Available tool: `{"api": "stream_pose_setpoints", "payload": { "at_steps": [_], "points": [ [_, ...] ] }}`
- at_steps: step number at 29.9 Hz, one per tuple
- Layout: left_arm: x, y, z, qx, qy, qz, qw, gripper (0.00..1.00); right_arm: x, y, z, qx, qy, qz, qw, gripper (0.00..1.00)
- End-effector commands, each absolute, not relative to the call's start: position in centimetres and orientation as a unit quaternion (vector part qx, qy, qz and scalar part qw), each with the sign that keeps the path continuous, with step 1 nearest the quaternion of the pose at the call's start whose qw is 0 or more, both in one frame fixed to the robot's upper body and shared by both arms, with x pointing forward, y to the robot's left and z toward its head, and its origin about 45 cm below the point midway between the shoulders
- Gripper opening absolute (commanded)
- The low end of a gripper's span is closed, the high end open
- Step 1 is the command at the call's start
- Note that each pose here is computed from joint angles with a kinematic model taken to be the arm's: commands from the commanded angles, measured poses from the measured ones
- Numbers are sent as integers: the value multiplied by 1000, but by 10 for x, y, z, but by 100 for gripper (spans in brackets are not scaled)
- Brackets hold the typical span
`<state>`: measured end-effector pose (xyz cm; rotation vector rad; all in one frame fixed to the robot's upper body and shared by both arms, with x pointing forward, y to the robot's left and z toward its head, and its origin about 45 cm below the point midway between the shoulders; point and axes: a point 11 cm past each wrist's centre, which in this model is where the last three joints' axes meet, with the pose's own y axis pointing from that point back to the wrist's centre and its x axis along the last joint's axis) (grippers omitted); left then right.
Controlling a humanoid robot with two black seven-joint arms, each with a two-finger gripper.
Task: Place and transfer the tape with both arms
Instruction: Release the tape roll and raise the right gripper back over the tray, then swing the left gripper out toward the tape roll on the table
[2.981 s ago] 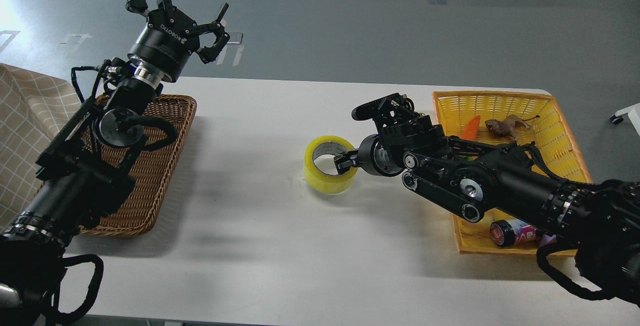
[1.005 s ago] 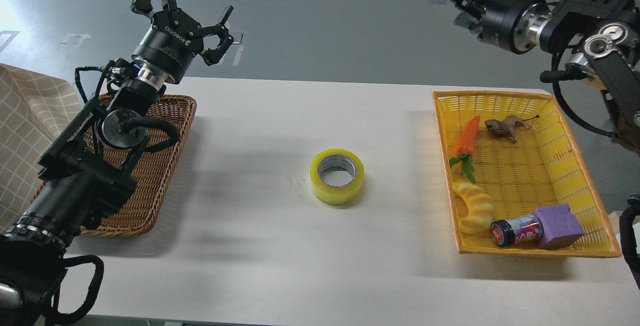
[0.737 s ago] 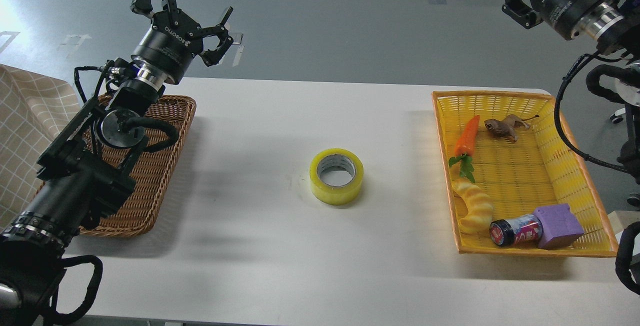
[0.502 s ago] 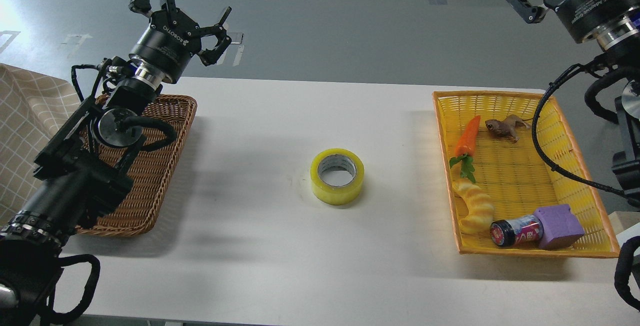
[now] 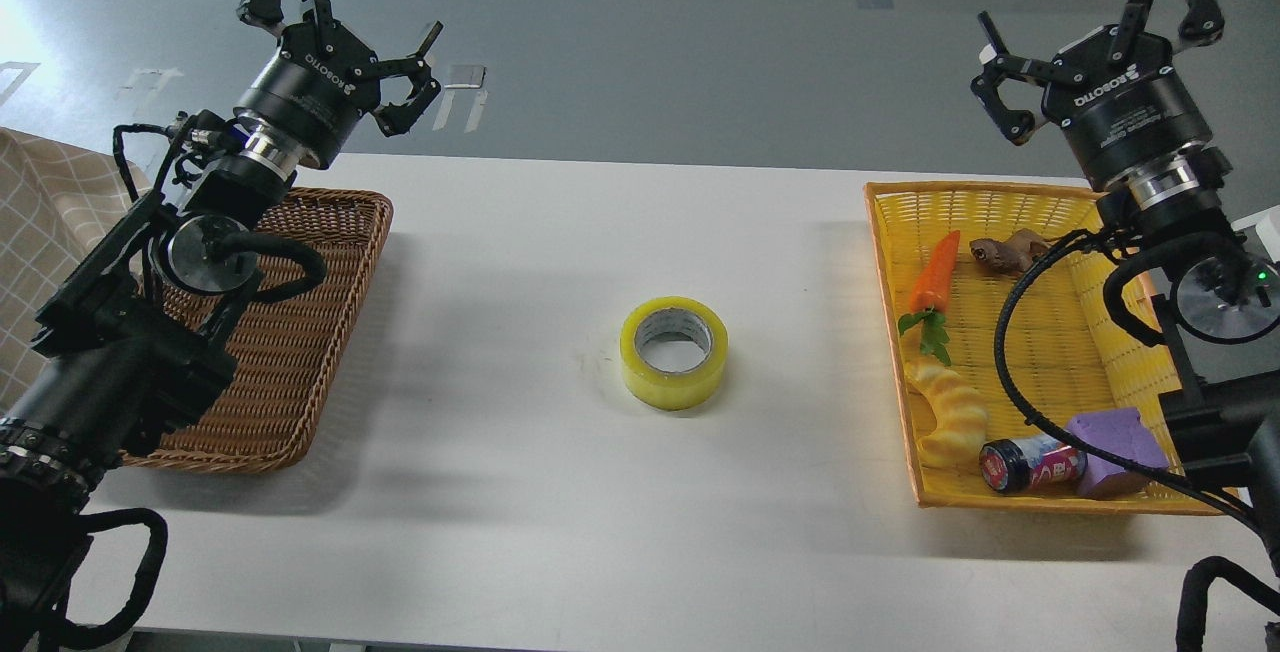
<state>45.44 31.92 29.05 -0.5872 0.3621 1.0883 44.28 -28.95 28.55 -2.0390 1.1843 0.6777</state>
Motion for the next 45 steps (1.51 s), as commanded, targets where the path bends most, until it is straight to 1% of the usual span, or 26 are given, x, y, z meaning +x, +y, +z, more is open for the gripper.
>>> {"api": "stream_pose_setpoints", "payload": {
  "at_steps": [1, 3, 6, 10, 12, 13, 16, 18, 19, 21, 24, 29, 33, 35, 38, 42, 45],
  "points": [
    [454, 317, 288, -270, 168, 507, 801, 98, 438, -291, 276, -775, 459, 269, 342, 100],
    [454, 317, 289, -262, 163, 507, 805, 98, 434, -293, 271, -772, 461, 272, 343, 100],
    [455, 311, 288, -223, 137, 506, 822, 98, 431, -297, 265, -770, 467, 275, 338, 100],
    [455, 296, 287, -112, 47, 495, 861, 98, 424, -308, 254, -765, 480, 278, 327, 100],
    [454, 286, 292, -72, 5, 481, 874, 98, 421, -312, 248, -762, 486, 281, 324, 100],
    [454, 286, 292, -72, 5, 481, 874, 98, 421, -312, 248, -762, 486, 281, 324, 100],
    [446, 269, 310, -17, -78, 446, 891, 98, 414, -324, 240, -757, 499, 282, 315, 100],
    [434, 249, 329, 19, -167, 404, 899, 98, 411, -332, 237, -753, 506, 281, 311, 100],
    [434, 249, 329, 19, -168, 404, 899, 98, 411, -332, 237, -753, 506, 281, 311, 100],
    [424, 228, 333, 64, -235, 373, 895, 98, 408, -339, 239, -754, 511, 275, 308, 100],
    [417, 208, 330, 110, -297, 339, 886, 98, 404, -347, 238, -750, 517, 272, 310, 100],
    [407, 183, 311, 166, -343, 283, 880, 98, 399, -351, 238, -748, 519, 270, 313, 100],
    [402, 165, 288, 242, -405, 224, 853, 98, 396, -351, 236, -747, 521, 271, 313, 100],
    [402, 160, 269, 302, -466, 194, 809, 98, 395, -352, 234, -746, 522, 272, 312, 100],
    [402, 159, 257, 350, -507, 165, 770, 98, 394, -352, 231, -744, 523, 274, 311, 100],
    [405, 159, 259, 373, -513, 167, 755, 98, 394, -352, 231, -744, 524, 275, 312, 100],
    [405, 151, 257, 391, -520, 143, 746, 98, 394, -352, 231, -744, 523, 275, 311, 100]
  ]
}}
